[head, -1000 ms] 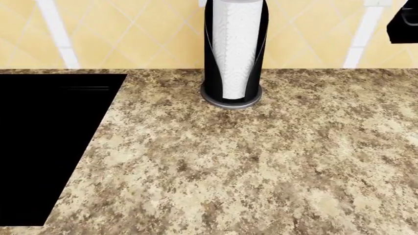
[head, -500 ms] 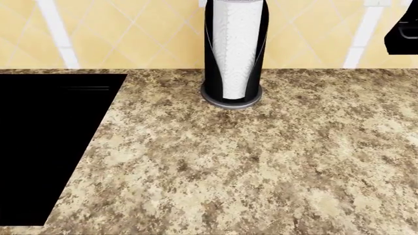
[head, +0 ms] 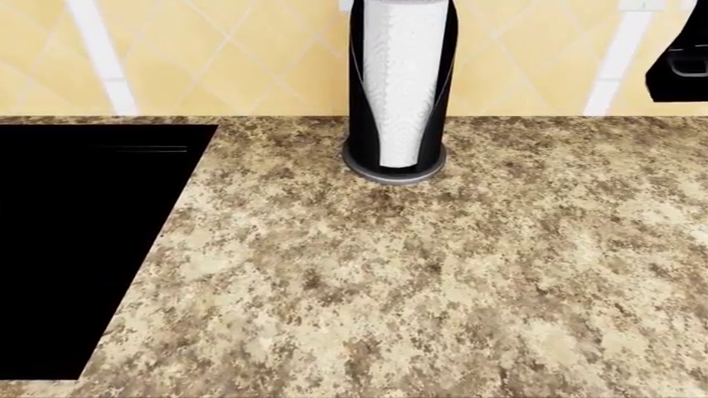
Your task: Pick and place the shaker into the drawer. Then close the cabinet.
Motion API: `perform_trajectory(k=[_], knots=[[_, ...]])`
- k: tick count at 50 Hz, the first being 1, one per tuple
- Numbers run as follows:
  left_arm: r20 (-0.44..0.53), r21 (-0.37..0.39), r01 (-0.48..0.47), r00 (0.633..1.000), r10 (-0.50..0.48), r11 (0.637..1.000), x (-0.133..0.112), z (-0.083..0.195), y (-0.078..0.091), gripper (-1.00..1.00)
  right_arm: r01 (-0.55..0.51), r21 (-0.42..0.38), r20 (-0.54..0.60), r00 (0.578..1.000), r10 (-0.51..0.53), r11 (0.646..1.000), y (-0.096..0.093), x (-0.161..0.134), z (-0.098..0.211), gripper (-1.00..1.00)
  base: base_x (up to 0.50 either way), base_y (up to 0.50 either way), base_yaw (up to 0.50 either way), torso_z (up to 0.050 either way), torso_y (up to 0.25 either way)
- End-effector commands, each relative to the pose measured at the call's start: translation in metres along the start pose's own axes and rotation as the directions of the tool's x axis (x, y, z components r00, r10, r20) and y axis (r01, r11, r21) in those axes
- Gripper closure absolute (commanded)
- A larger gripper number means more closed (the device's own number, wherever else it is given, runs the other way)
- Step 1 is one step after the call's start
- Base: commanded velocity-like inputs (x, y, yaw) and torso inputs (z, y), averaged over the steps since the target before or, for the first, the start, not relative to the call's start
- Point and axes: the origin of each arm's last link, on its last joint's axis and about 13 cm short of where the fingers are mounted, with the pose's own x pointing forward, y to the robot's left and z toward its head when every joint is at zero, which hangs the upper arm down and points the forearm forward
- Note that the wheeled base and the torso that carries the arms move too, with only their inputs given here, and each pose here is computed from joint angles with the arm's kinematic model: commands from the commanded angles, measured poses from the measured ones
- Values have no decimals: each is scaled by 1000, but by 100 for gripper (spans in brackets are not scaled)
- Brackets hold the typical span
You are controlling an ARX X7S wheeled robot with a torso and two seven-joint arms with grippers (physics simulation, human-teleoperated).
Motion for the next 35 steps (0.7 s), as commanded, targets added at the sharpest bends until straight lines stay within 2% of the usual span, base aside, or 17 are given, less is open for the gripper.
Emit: perform_trajectory(k=[1, 14, 35], knots=[[88, -69, 356, 933, -349, 932, -13, 14, -63, -100, 0, -28, 24, 1000, 1, 1000, 0, -4, 2, -100, 0, 0, 0, 10, 0], [125, -50, 381, 920, -372, 923, -22, 21, -74, -100, -6, -29, 11, 1000, 7, 1000, 1, -3, -1, -100, 0, 0, 0, 0, 0], [140, 14, 420, 898, -418, 907, -26, 19, -99, -100, -11, -31, -8, 1000, 11, 999, 0, -5, -4, -100, 0, 0, 0, 0, 0]])
